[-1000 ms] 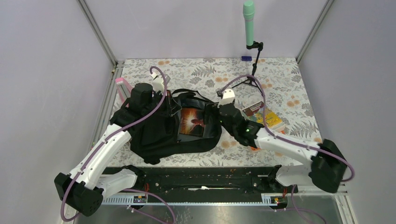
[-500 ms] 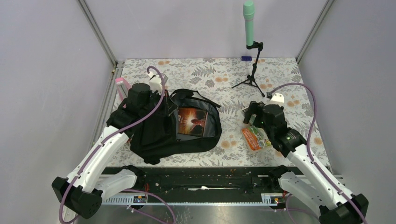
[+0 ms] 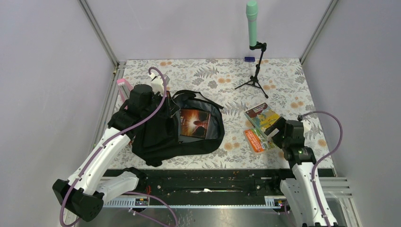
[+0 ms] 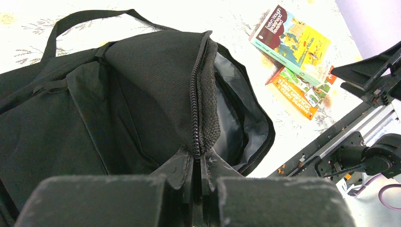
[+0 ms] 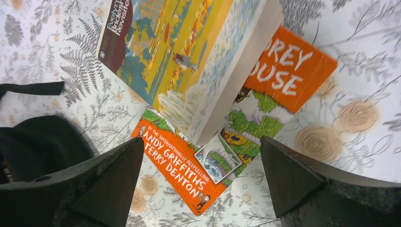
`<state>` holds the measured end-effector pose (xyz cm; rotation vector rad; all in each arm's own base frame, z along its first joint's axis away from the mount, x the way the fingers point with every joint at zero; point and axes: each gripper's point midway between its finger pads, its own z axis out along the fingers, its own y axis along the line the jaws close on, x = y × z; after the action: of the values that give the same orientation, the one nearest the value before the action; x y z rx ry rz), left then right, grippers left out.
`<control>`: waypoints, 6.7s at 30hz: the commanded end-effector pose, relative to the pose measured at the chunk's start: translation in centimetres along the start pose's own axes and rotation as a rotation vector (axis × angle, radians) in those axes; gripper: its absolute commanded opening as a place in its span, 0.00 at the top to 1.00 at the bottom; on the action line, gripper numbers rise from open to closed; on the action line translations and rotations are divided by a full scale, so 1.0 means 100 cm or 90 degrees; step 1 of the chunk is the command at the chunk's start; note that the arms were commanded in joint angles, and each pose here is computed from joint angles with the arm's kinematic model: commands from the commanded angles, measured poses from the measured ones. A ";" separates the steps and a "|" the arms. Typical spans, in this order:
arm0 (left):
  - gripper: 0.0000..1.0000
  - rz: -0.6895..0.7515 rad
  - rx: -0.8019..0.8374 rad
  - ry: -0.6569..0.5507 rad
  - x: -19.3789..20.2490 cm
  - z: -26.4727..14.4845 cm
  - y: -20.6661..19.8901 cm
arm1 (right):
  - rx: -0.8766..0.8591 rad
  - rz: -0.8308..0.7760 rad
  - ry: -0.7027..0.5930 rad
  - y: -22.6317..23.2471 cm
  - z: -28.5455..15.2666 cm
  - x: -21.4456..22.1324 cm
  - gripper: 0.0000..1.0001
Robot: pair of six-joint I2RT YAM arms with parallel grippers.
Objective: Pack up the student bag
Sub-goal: Pick up the book from the center of the board, then place the book in the student bag, then pick up the book from the center of the board.
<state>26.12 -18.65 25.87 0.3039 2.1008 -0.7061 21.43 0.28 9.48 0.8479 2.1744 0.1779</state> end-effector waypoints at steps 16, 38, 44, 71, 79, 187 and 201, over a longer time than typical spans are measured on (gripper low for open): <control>1.00 0.013 0.038 -0.065 -0.027 -0.005 -0.015 | -0.051 0.294 -0.055 0.000 0.032 0.019 0.09; 1.00 0.011 0.050 -0.061 -0.026 -0.004 -0.018 | -0.036 0.357 -0.129 -0.019 0.059 0.018 0.29; 1.00 0.011 0.048 -0.060 -0.026 -0.003 -0.017 | -0.057 0.322 -0.173 -0.014 0.058 0.002 0.46; 1.00 0.016 0.052 -0.063 -0.027 -0.003 -0.018 | -0.286 -0.033 -0.277 0.088 -0.051 -0.095 1.00; 1.00 0.013 0.062 -0.059 -0.026 -0.002 -0.021 | -0.439 -0.083 -0.209 0.137 -0.104 -0.094 1.00; 1.00 0.015 0.027 -0.048 -0.021 0.006 -0.008 | -0.216 -0.221 -0.003 0.144 -0.027 0.025 0.08; 1.00 0.014 0.025 -0.047 -0.020 0.007 -0.008 | 0.089 -0.029 -0.039 -0.018 -0.020 0.008 0.00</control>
<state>26.13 -19.18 24.77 0.3147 2.1328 -0.7309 21.03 2.90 10.26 0.7112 2.2077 0.1166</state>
